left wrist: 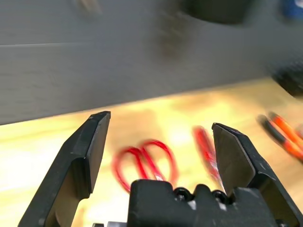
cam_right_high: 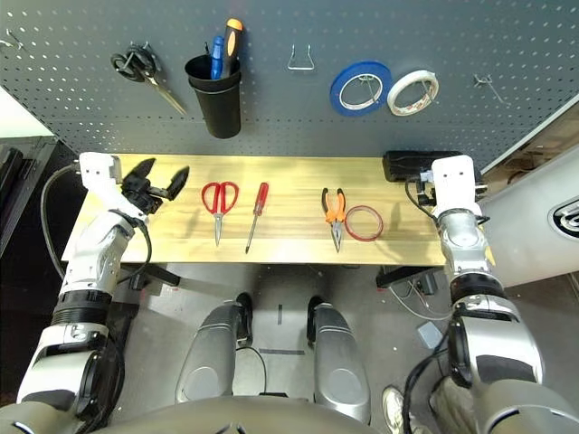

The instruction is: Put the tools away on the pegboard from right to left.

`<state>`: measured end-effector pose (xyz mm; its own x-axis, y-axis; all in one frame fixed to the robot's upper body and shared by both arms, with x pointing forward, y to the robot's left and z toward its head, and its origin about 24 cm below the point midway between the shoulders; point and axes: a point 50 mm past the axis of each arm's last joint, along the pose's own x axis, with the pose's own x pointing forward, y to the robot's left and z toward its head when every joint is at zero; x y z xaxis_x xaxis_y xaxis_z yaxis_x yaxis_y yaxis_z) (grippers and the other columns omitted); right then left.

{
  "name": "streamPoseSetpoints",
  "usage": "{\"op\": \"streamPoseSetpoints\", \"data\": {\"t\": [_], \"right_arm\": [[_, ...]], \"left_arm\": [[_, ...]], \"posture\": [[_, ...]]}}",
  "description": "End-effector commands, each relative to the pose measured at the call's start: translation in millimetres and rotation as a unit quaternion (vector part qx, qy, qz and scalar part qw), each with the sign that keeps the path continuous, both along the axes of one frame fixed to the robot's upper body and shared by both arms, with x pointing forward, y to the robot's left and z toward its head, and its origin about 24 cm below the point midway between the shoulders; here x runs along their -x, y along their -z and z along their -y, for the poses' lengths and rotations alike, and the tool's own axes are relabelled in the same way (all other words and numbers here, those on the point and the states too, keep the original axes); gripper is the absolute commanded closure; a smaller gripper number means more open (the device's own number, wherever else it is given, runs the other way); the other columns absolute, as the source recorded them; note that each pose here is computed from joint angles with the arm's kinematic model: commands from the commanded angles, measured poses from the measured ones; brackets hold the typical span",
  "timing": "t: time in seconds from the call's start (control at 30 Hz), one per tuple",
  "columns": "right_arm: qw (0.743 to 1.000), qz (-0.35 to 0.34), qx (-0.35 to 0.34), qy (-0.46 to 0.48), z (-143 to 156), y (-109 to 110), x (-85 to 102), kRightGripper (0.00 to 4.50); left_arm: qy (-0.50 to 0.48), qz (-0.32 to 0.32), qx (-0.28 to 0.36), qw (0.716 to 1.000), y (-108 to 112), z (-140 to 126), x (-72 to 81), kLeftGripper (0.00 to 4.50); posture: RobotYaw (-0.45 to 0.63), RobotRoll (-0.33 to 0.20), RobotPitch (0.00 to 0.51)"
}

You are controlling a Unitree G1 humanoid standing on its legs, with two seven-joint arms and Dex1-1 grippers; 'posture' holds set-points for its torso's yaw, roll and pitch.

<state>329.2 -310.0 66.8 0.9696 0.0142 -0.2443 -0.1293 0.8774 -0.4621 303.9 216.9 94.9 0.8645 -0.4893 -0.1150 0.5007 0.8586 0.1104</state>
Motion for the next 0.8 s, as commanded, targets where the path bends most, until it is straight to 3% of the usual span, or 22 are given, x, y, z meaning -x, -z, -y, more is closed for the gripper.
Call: {"op": "streamPoseSetpoints", "data": {"t": [0.03, 0.13, 0.37, 0.8], "right_arm": [[0.993, -0.09, -0.014, -0.07, -3.1, 3.0, 1.2, 0.0], [0.972, -0.16, 0.001, -0.174, -18.9, 5.8, 1.9, 0.0], [0.917, -0.276, 0.03, -0.285, -40.0, 20.4, 8.1, 0.0], [0.889, -0.375, 0.065, -0.253, -55.3, 55.6, 8.8, 0.0]], "left_arm": [[0.057, -0.049, -0.04, 0.996, 1.7, 12.7, 7.8, 0.03], [0.094, -0.073, -0.076, 0.99, -0.8, 19.7, 13.2, 0.03], [0.107, -0.089, -0.101, 0.985, -3.2, 24.5, 19.2, 0.03], [0.101, -0.096, -0.107, 0.984, -11.1, 25.5, 33.9, 0.03]], "posture": [[0.08, 0.0, 0.285], [0.09, 0.0, 0.291], [0.11, 0.0, 0.313], [0.18, 0.0, 0.372]]}}
